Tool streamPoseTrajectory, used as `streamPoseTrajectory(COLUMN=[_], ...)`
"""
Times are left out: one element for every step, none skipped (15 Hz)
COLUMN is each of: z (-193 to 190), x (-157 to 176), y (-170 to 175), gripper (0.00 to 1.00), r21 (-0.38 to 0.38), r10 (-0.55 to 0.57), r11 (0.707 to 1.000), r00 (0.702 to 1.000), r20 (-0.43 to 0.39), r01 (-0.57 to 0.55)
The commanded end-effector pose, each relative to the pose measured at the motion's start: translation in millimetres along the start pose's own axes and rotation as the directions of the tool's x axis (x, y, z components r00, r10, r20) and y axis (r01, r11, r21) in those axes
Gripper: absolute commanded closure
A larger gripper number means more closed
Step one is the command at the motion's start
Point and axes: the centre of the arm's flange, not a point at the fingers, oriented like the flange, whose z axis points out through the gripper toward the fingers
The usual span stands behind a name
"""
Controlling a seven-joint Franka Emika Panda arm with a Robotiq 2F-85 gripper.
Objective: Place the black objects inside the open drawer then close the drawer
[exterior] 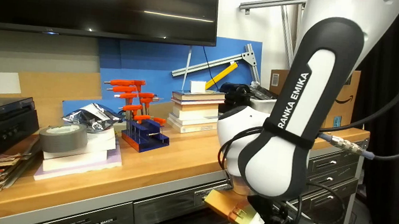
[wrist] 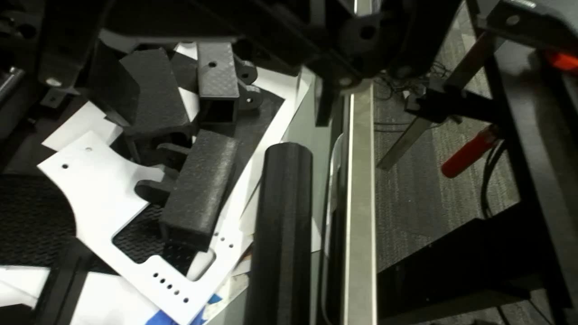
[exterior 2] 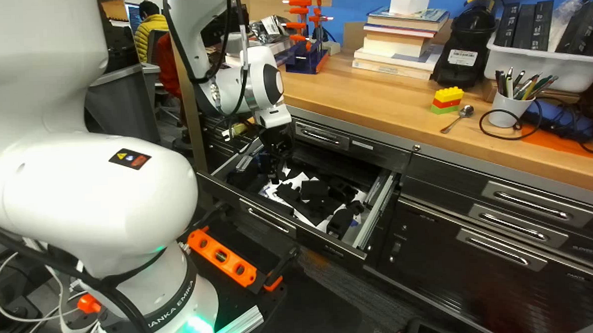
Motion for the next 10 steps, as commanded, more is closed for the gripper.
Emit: streamPoseTrajectory(z=[-17,-16,-13,-8,-4,3,8,14,21,28], x=[7,8,8,9,10,11,12,13,15,17], y=[24,28,32,36,38,41,43,46,48,50], gripper=[0.0,0.0,0.0,0.0,0.0,0.0,0.0,0.0,0.0,0.0], r21=[-0.067,-0.087,-0.102,-0.119,-0.132,-0.145,-0.153,-0.162,-0.17,-0.178], r10=[-0.011,-0.013,-0.014,-0.016,-0.017,-0.018,-0.018,-0.017,-0.017,-0.015], r11=[0.998,0.996,0.995,0.993,0.991,0.989,0.988,0.986,0.985,0.983], r00=[1.0,1.0,1.0,1.0,0.999,0.999,0.998,0.997,0.995,0.993], r20=[0.006,0.013,0.017,0.027,0.037,0.05,0.063,0.081,0.096,0.115], r01=[0.011,0.014,0.015,0.019,0.022,0.025,0.027,0.03,0.033,0.035])
